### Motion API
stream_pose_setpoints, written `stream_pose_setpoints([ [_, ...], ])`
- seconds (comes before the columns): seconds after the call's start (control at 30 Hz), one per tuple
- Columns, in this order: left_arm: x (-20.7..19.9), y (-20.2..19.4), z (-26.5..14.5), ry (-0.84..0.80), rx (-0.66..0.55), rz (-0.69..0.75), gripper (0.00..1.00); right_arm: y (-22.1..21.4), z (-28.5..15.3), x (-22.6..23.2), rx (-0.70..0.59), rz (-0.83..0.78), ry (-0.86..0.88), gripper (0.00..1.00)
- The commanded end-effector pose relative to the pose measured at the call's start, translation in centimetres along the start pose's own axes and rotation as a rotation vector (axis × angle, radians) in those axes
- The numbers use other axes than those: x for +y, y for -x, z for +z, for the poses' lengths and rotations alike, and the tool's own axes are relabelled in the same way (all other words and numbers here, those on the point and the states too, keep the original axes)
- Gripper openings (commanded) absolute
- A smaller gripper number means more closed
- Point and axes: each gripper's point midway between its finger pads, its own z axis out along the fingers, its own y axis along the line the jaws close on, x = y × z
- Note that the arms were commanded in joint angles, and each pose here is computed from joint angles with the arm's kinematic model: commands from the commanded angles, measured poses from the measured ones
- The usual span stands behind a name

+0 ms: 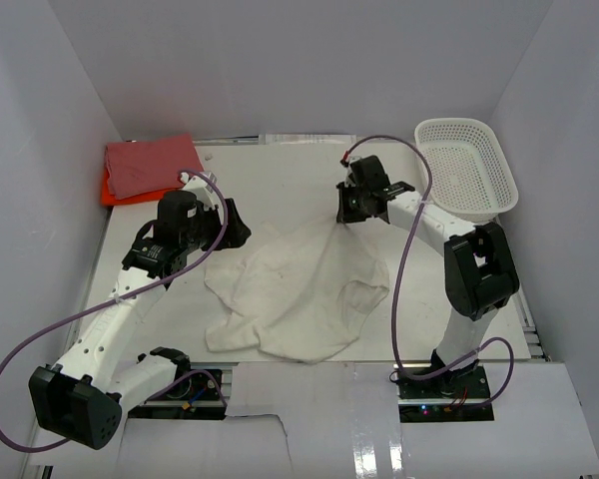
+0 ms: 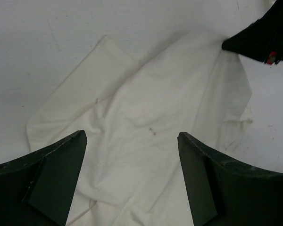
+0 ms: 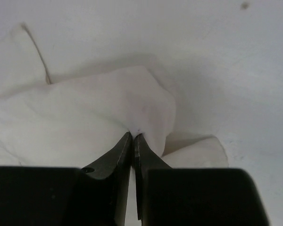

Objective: Fold and stack the t-shirts
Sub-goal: Flatten out the tshirt

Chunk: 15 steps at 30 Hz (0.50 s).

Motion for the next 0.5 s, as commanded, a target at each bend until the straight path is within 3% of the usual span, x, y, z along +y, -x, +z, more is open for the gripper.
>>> stream_pose_setpoints([
  [0.0,0.1,0.5,-0.5,0.008,-0.024,0.015,0.89,7.6,-1.6,-3.4,-0.148,0.063,-0.041,0.11],
  [0.1,0.3,0.7,-0.6,0.023,-0.031,0.016,0.89,11.1,-3.2,-2.4,-0.207,0.029,-0.009,0.08],
  [0.2,0.5,0.6,-0.5,0.032,-0.028,0.014,0.89,11.5,-4.7,1.8,-0.22,-0.035,0.143,0.09],
  [0.27,0.6,0.6,-0.5,0.038,-0.031,0.012,0.89,9.4,-4.9,6.0,-0.17,-0.121,0.181,0.09],
  [0.37,0.7,0.7,-0.5,0.041,-0.03,0.009,0.89,2.3,-5.1,12.0,-0.031,-0.231,0.243,0.09],
  [0.4,0.8,0.7,-0.5,0.042,-0.032,0.01,0.89,-2.4,-4.5,14.4,0.043,-0.261,0.288,0.09],
  [0.47,0.9,0.7,-0.6,0.047,-0.034,0.009,0.89,-6.3,-4.9,15.7,0.096,-0.262,0.318,0.14],
])
